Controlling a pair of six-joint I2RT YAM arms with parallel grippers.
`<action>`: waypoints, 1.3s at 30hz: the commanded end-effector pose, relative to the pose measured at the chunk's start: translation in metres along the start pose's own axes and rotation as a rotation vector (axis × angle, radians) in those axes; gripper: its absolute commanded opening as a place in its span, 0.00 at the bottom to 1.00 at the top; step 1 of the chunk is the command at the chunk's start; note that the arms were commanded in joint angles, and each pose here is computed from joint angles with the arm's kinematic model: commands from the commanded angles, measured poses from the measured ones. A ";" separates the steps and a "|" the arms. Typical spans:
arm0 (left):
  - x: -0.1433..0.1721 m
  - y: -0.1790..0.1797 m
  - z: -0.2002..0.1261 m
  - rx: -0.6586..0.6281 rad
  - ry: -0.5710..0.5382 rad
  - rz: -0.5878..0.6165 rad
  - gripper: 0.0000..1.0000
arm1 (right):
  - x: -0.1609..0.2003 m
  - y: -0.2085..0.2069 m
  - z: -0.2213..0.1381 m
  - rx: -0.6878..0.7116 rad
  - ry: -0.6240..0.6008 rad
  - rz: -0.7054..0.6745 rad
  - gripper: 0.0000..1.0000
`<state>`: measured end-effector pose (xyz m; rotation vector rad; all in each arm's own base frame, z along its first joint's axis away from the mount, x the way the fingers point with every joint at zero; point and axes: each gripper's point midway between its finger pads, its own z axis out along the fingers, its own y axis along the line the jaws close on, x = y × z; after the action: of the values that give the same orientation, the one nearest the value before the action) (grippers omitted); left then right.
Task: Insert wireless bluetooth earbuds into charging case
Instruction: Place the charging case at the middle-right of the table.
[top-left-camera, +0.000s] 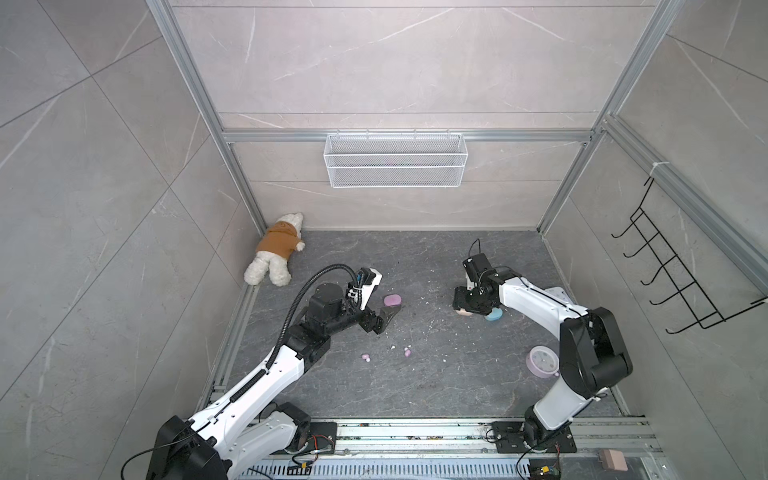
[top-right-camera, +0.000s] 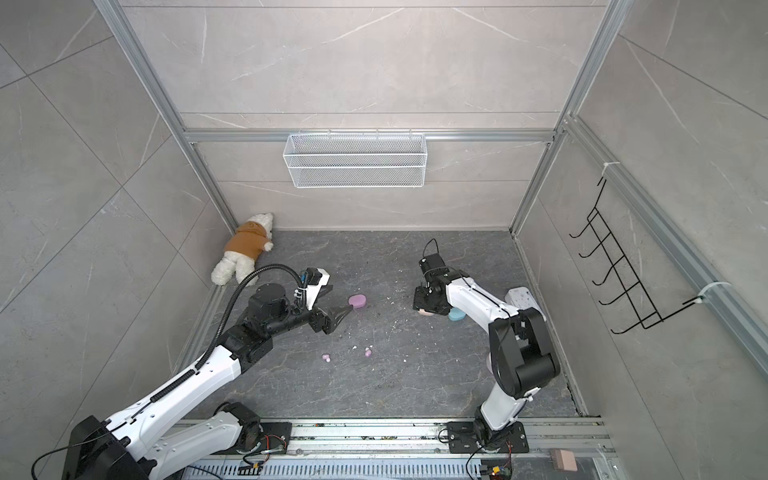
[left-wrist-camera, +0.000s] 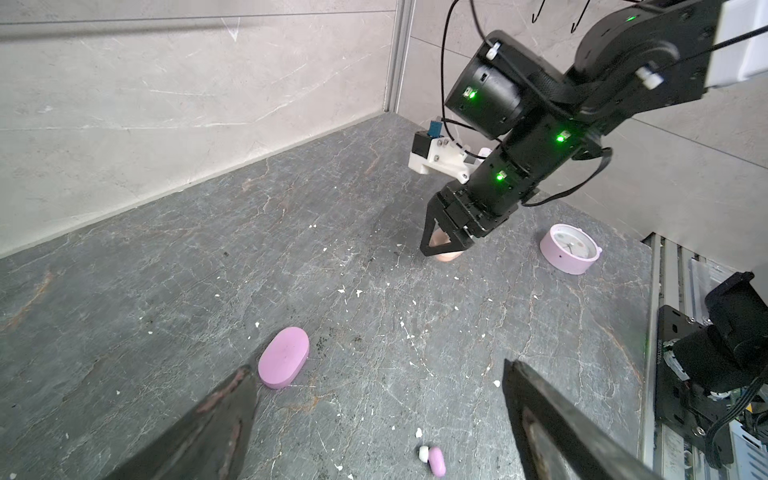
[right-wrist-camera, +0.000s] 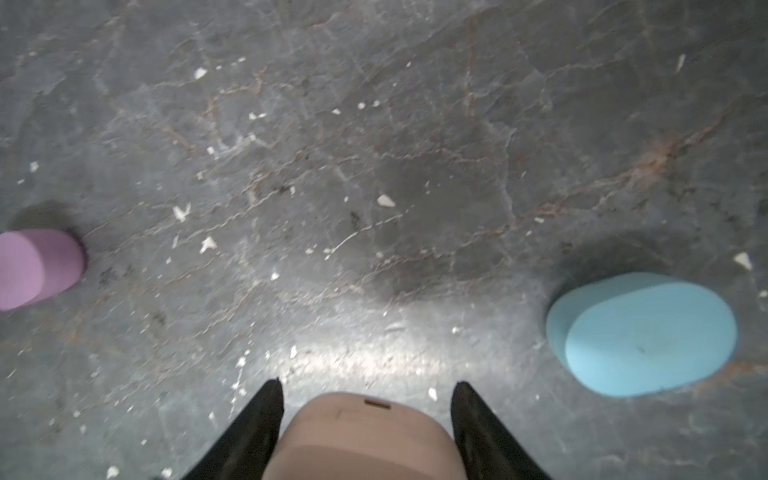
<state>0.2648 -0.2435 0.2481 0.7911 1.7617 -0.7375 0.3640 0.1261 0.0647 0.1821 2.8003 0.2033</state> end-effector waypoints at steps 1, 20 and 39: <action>-0.007 0.001 -0.005 -0.007 -0.021 -0.008 0.95 | -0.022 -0.012 0.012 0.034 -0.049 -0.006 0.53; -0.006 0.005 -0.005 -0.025 -0.023 0.003 0.95 | 0.007 -0.027 0.056 0.072 0.067 0.041 0.66; 0.018 0.076 -0.052 -0.246 0.006 -0.337 0.96 | -0.013 0.083 -0.052 -0.071 -0.055 -0.179 0.91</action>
<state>0.2966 -0.1674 0.2415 0.4410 1.9173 -0.6527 0.3791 0.1666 0.1192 0.0380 2.7024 0.2080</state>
